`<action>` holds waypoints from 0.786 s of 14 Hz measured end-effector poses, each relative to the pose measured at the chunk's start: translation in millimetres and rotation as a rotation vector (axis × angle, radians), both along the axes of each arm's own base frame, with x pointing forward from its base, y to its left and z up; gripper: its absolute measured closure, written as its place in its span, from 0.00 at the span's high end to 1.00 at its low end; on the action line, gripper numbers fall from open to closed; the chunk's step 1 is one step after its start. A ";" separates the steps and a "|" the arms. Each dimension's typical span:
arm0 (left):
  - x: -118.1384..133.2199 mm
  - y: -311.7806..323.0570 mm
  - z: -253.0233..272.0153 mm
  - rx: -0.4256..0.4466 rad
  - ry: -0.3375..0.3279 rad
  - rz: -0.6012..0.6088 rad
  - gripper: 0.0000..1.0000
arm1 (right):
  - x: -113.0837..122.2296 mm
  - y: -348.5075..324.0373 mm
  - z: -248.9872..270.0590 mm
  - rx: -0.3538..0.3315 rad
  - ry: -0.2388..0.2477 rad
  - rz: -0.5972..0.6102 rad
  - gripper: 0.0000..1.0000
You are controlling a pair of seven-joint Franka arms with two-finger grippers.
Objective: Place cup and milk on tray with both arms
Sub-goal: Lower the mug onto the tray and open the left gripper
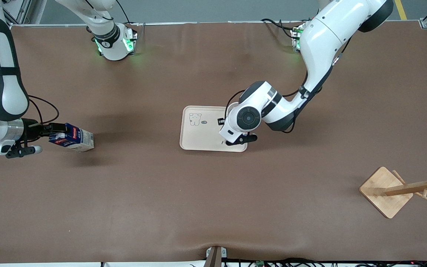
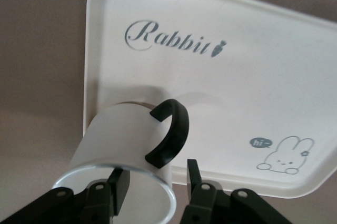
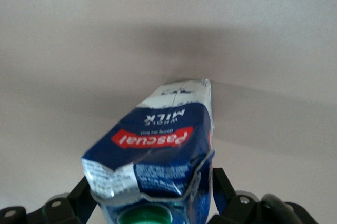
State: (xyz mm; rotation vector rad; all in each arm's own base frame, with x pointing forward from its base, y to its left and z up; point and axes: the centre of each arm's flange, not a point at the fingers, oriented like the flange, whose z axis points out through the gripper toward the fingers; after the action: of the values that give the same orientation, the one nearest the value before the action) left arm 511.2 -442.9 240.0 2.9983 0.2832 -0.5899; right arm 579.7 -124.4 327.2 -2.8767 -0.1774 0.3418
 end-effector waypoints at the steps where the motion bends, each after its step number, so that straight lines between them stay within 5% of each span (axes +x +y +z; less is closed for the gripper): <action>1: 3.9 -0.6 4.5 -0.004 -0.008 0.011 0.52 | 0.3 -0.6 -0.2 -0.001 -0.005 -0.002 0.88; 3: 16.7 -1.2 20.2 -0.018 -0.032 0.041 0.56 | 1.8 -0.9 4.4 0.000 -0.018 -0.006 0.70; 8: 61.2 30.6 92.7 -0.027 -0.098 0.099 0.99 | 19.7 18.6 35.5 0.021 -0.045 -0.029 0.63; 11: 92.3 83.9 156.7 -0.019 -0.193 0.165 1.00 | 30.5 58.2 64.8 0.007 -0.005 -0.067 0.53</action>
State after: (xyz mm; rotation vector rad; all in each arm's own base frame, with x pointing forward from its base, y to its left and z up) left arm 603.5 -359.0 396.6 2.9456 0.5016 -0.2837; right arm 610.2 -66.1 392.0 -2.8688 -0.0824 0.3207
